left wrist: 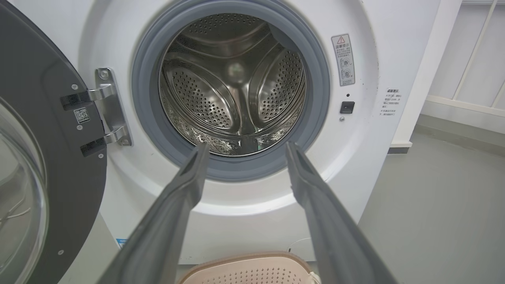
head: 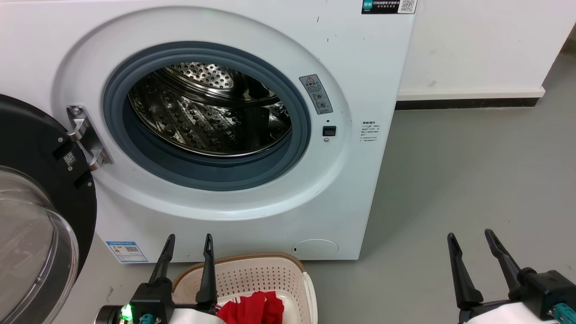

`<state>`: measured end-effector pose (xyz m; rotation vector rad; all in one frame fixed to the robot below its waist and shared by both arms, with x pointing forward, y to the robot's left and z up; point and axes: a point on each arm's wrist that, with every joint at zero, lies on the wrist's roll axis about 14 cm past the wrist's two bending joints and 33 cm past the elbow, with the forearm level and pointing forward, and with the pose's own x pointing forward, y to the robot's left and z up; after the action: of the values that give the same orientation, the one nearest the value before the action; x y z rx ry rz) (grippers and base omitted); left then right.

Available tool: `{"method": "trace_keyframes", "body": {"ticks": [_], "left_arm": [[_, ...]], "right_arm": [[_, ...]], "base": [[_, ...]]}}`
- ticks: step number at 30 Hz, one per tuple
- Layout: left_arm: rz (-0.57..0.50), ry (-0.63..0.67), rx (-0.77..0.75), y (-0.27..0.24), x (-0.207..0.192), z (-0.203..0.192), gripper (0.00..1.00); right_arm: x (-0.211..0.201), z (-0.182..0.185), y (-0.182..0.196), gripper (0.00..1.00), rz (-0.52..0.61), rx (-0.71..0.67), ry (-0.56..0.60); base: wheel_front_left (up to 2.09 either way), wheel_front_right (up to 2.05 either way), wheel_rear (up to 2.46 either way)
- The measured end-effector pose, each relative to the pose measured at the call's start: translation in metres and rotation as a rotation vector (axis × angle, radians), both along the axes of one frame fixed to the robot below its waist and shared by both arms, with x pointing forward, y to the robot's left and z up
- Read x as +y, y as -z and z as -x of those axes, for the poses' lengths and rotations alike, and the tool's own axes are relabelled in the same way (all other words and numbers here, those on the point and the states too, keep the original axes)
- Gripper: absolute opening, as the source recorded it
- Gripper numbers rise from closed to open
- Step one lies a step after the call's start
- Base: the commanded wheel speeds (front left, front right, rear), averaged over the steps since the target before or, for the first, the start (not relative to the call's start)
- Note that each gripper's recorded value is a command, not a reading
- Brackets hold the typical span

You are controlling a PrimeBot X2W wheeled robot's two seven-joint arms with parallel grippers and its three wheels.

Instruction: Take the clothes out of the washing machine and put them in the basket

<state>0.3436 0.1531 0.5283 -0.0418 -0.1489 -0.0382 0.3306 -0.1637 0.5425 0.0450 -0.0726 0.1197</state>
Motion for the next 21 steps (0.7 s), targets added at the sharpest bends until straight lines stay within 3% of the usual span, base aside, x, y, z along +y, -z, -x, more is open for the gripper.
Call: {"method": "trace_keyframes", "body": {"ticks": [4, 5, 9, 21], "left_arm": [[0.001, -0.006, 0.002, 0.001, 0.001, 0.0, 1.0], [0.001, -0.005, 0.004, 0.001, 0.001, 0.0, 0.0], [0.007, -0.008, 0.073, 0.022, 0.001, 0.006, 0.0], [0.244, -0.032, 0.159, 0.037, 0.013, 0.003, 0.0]], "right_arm": [[0.001, 0.0, 0.001, 1.0, -0.002, 0.002, -0.003], [0.001, 0.0, 0.001, 0.0, -0.003, 0.004, -0.003], [0.001, 0.002, 0.018, 0.0, -0.01, 0.058, -0.003], [-0.002, -0.002, 0.026, 0.0, -0.254, 0.097, -0.002]], "base": [[0.0, 0.0, 0.0], [0.0, 0.0, 0.0], [0.0, 0.0, 0.0], [0.0, 0.0, 0.0]]}}
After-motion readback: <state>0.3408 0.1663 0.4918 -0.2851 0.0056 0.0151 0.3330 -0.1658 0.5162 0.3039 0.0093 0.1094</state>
